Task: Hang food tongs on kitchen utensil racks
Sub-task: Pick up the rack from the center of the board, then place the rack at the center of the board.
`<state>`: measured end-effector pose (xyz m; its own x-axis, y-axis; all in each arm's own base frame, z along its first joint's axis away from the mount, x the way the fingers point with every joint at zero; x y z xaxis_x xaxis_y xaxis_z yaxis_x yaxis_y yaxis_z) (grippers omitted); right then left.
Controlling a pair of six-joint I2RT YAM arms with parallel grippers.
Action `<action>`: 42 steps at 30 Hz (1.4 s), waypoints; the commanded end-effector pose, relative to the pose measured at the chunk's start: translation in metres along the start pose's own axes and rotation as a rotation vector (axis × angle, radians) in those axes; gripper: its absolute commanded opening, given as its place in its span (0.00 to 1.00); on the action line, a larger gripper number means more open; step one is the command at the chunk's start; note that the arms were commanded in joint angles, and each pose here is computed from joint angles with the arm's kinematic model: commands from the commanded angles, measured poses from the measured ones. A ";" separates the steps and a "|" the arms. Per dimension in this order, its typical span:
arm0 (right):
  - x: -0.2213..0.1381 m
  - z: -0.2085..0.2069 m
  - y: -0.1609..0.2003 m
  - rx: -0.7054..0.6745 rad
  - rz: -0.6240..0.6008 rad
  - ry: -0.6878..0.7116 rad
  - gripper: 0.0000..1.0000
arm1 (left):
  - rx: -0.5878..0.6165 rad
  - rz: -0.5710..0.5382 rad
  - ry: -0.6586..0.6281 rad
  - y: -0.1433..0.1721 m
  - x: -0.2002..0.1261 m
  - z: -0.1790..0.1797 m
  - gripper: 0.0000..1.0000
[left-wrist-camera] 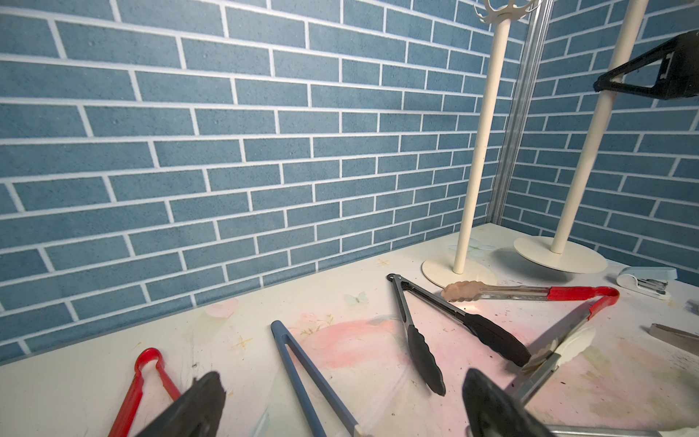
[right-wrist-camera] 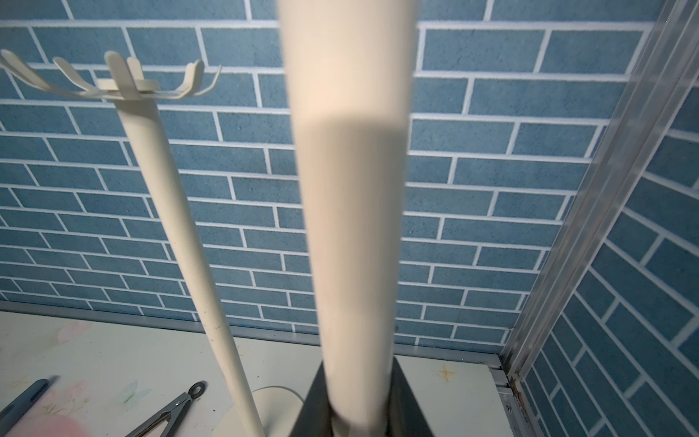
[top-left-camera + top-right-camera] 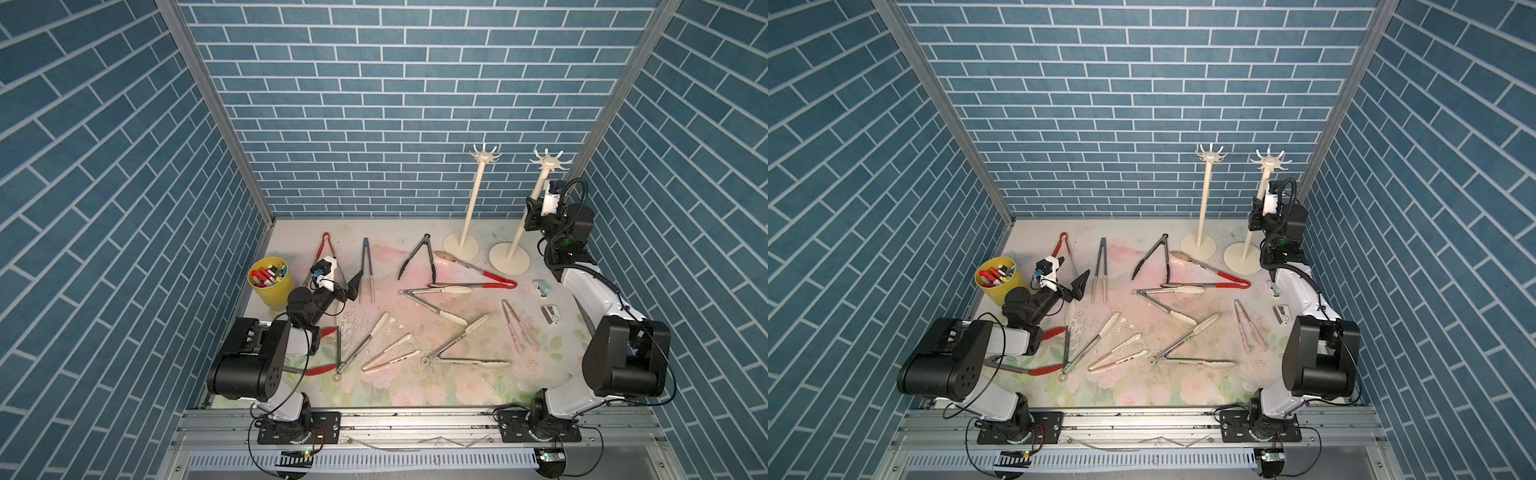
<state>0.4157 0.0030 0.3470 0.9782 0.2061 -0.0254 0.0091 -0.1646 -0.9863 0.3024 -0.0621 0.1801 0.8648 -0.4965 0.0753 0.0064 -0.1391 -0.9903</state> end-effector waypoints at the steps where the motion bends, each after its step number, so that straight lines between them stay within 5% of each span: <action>1: -0.032 -0.005 -0.079 -0.115 -0.252 0.025 0.00 | 0.010 -0.028 0.002 -0.006 0.004 0.001 0.99; 11: -0.065 0.014 -0.098 -0.074 -0.284 -0.085 0.00 | -0.015 -0.025 -0.016 -0.004 0.003 0.002 0.99; 22: -0.083 0.080 -0.118 -0.097 -0.310 -0.297 0.00 | -0.063 -0.023 -0.087 -0.001 -0.001 0.014 0.99; 42: -0.045 0.196 -0.126 -0.122 -0.310 -0.538 0.00 | -0.115 -0.035 -0.140 -0.003 -0.009 0.020 0.99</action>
<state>0.3348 0.1957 0.3866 0.6955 0.7159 -0.0613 0.0888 -0.1703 -0.9814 0.3077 -0.0434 0.1762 0.9203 -0.3859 0.0646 -0.0350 -0.2457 -0.9687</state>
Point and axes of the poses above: each gripper's point midway between its finger pads, its own x axis out along the fingers, its own z axis along the line the jaws close on, y = z × x, the point moved 9 cm from there along -x, back along the fingers, and after that the axes turned 7 degrees about -x, right-handed, at the moved point
